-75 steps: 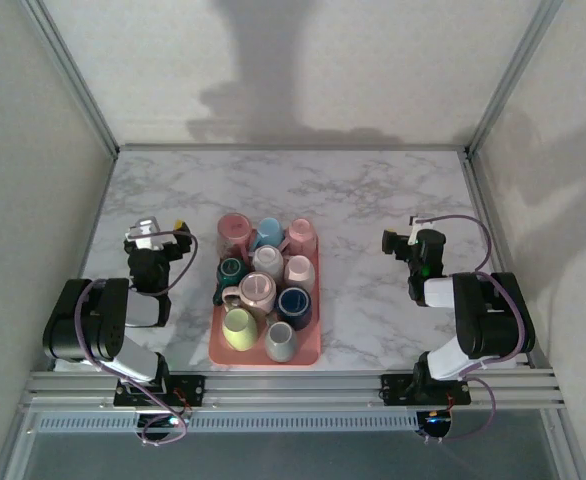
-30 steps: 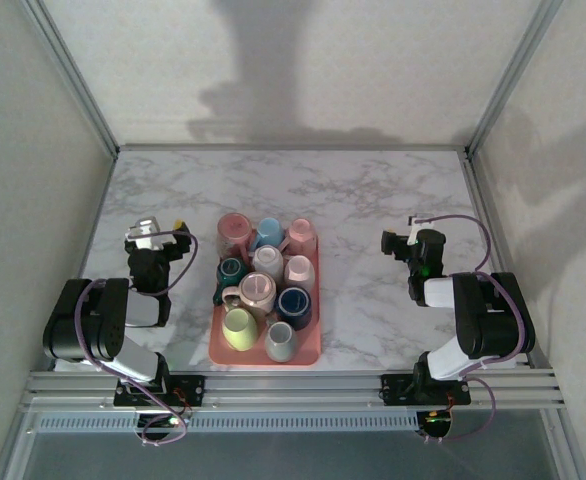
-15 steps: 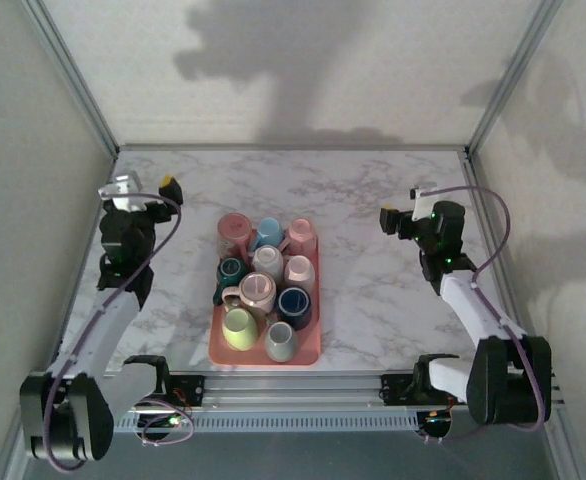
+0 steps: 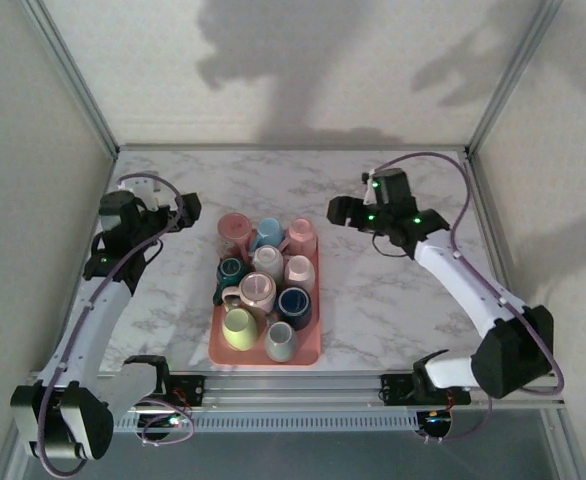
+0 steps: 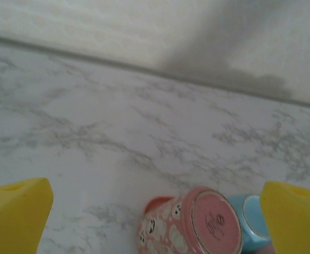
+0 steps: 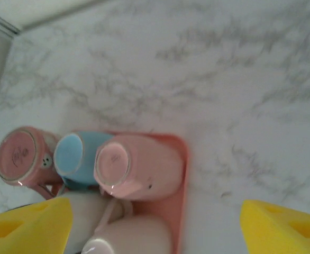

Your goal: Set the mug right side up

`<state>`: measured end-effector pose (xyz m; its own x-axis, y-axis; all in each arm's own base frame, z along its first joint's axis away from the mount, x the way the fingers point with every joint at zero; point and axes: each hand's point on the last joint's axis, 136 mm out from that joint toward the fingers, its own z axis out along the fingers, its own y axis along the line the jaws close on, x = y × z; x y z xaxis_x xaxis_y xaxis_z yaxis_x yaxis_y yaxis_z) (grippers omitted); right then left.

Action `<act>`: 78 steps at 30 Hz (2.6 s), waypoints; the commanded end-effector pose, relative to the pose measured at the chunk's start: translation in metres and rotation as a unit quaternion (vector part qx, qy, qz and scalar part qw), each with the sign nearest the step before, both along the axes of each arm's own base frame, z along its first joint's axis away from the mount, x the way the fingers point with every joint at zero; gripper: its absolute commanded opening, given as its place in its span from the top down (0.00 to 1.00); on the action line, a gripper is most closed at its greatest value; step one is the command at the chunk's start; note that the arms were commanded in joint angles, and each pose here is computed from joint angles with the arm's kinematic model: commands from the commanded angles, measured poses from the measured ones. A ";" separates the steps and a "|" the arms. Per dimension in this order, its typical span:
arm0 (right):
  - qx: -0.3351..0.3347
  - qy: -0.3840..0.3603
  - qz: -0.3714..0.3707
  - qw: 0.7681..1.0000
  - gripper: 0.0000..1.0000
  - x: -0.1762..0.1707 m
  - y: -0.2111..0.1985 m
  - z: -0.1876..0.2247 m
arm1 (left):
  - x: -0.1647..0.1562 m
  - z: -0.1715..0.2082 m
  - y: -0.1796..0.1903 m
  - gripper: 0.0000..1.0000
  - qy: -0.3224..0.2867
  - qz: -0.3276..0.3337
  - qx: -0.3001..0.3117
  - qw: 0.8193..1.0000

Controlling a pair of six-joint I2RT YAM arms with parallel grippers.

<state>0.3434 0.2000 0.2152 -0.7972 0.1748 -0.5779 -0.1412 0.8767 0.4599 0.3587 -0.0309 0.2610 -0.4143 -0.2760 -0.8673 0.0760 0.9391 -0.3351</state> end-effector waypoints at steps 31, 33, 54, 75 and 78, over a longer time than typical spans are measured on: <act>-0.048 0.196 -0.115 0.973 0.01 0.020 0.091 -0.087 | 0.008 -0.030 -0.030 0.00 0.033 -0.082 -0.013 0.996; -0.050 0.200 -0.122 0.971 0.01 0.022 0.092 -0.090 | 0.008 -0.031 -0.031 0.01 0.034 -0.083 -0.015 0.996; -0.080 0.203 -0.095 0.971 0.25 0.024 0.093 -0.117 | 0.008 -0.036 -0.034 0.02 0.037 -0.085 -0.009 0.996; -0.137 0.110 0.139 0.975 0.33 0.049 0.098 -0.088 | 0.009 -0.044 -0.034 0.02 0.045 -0.082 -0.008 0.996; -0.123 0.102 0.164 0.973 0.34 0.051 0.098 -0.082 | 0.009 -0.047 -0.034 0.02 0.049 -0.081 -0.008 0.995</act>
<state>0.3819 0.2983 0.1146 -0.9277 -0.1752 -0.3296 -0.2722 0.9217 0.2764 0.3663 -0.0626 0.2168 -0.5434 -0.2231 -0.8093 0.1854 0.9083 -0.3749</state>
